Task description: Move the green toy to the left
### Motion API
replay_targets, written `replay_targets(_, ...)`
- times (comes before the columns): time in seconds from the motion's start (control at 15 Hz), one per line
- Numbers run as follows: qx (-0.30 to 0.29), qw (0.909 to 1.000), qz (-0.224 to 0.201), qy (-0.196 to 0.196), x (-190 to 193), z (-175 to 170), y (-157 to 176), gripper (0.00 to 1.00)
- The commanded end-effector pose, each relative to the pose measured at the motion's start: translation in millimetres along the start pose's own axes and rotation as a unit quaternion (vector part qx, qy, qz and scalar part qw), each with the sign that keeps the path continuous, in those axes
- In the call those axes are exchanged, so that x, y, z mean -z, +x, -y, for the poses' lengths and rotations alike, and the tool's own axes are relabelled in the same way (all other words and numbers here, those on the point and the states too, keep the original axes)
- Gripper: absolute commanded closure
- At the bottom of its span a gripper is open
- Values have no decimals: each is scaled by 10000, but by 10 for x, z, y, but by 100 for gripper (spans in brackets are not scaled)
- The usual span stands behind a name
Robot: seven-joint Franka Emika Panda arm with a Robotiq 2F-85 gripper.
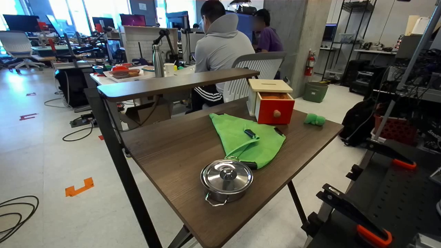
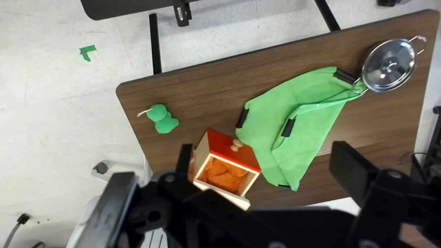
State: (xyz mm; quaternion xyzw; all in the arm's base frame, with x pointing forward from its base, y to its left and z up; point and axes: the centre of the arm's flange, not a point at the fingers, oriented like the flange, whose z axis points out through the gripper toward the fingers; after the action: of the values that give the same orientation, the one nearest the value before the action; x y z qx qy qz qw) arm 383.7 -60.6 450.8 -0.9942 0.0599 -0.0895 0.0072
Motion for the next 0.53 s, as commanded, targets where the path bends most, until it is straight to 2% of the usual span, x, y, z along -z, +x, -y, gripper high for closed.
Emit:
replay_targets(0.0,-318,9994,137,74,-413,-471,468,0)
replay_targets(0.2,-666,9972,346,-2,-844,-713,625,0)
replay_targets(0.47,-853,9943,606,-196,-1481,-814,740,0)
